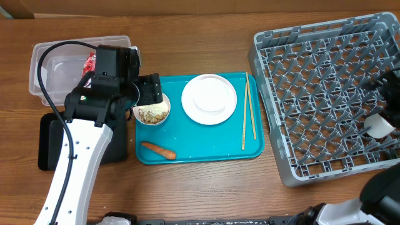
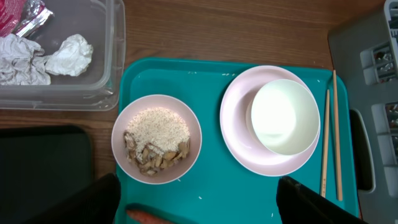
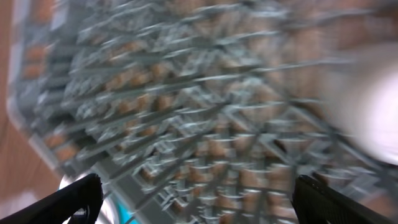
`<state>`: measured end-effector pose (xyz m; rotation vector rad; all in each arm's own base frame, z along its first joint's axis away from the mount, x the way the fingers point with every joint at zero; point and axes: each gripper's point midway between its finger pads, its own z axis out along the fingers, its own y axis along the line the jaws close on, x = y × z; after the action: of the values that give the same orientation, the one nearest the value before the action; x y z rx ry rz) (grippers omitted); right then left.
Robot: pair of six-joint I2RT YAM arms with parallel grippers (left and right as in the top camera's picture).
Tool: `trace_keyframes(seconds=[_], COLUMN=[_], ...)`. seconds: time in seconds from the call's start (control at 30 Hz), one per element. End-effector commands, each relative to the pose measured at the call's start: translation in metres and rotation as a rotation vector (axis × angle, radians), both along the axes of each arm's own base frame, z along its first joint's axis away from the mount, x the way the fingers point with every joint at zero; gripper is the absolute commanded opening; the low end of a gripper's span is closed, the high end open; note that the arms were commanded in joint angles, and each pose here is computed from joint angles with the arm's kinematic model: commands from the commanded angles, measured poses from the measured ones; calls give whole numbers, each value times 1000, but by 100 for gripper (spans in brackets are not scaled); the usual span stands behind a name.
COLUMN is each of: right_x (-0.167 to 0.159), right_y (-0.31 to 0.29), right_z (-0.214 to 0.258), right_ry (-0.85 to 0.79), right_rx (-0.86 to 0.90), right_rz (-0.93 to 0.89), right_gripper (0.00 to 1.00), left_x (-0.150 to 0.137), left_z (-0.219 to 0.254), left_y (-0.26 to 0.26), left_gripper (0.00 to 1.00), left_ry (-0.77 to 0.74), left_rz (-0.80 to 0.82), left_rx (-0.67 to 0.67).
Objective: Sort waste into correct bins and load items into the dishwasher
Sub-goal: 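Carry the cup right and place it in the dish rack, then reach the right gripper to the small white bowl on the plate and grasp it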
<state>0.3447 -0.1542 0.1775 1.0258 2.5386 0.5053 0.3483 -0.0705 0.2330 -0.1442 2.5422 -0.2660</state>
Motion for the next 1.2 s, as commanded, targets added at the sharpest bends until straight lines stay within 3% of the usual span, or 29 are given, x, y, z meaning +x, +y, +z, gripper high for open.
trace_keyframes(seconds=[0.0,0.23,0.47,0.93,1.17], right_x=[20,45,55,62,63], right_y=[65,206,301,352,360], right_z=[44,36,-1,-110,-141], right_ry=[-150,-187,-157,57,106], right_rx=[-40,-105,-198,-205,-192], right_rz=[231,642,821,800,789], right_gripper=[100,98,91,79,59], left_x=[2,2,0,-10,-11], left_z=[4,-5,-8,-15,-16], left_y=[2,3,22,65,65], left_gripper=[82,80,78,79,79], left_ry=[-17,17,32,102,103], left_rz=[-8,-6,54,181,180], left_rx=[19,29,98,94,93])
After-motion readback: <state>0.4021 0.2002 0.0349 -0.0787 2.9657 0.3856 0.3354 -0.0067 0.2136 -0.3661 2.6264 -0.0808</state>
